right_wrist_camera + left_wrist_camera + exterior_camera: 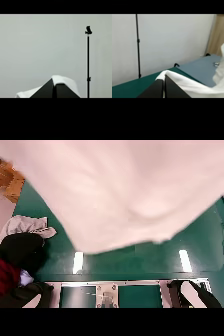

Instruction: Fold the shirts.

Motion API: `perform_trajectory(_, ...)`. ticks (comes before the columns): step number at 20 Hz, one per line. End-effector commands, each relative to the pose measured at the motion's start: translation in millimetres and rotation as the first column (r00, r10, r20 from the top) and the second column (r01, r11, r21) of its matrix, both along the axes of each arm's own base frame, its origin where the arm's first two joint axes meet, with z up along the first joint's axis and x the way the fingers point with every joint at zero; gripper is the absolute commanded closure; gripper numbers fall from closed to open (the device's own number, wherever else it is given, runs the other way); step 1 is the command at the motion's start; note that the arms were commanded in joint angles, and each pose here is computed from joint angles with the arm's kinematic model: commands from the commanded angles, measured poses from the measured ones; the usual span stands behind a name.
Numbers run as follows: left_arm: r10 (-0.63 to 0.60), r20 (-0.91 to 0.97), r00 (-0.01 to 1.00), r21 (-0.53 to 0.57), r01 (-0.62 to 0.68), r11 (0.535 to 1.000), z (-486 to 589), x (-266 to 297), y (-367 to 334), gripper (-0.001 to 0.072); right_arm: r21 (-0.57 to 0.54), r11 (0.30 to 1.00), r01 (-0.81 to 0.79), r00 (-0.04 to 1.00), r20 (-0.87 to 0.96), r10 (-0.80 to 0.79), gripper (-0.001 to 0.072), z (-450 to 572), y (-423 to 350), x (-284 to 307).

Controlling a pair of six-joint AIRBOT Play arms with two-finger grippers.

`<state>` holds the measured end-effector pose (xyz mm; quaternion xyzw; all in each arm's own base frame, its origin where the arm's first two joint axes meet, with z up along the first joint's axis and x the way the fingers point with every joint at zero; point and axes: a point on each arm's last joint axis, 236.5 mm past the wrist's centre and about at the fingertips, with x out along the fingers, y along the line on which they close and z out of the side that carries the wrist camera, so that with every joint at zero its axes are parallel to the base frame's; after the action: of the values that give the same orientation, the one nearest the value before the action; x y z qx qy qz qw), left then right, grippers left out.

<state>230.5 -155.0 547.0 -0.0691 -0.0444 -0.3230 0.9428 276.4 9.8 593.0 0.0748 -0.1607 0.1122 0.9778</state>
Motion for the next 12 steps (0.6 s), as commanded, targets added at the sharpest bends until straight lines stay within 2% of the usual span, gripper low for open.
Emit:
perform_trajectory(1,0.171,-0.132,0.976,0.082,-0.161,0.984,-52,57,23,0.0679,0.064,0.998,-0.015,0.995,-0.100,0.022,0.0697,-33,-24,48)
perform_trajectory(6,0.322,-0.358,0.877,0.264,-0.236,0.935,-168,187,24,0.0680,0.107,0.984,-0.140,0.913,-0.371,0.170,0.0697,-153,-9,177)
perform_trajectory(8,0.358,-0.507,0.784,0.268,-0.251,0.930,-233,242,44,0.0680,0.108,0.982,-0.152,0.852,-0.489,0.186,0.0697,-215,-2,226)
perform_trajectory(12,0.284,-0.709,0.646,0.221,-0.178,0.959,-353,312,60,0.0680,0.181,0.969,-0.167,0.708,-0.662,0.246,0.0697,-344,13,303)
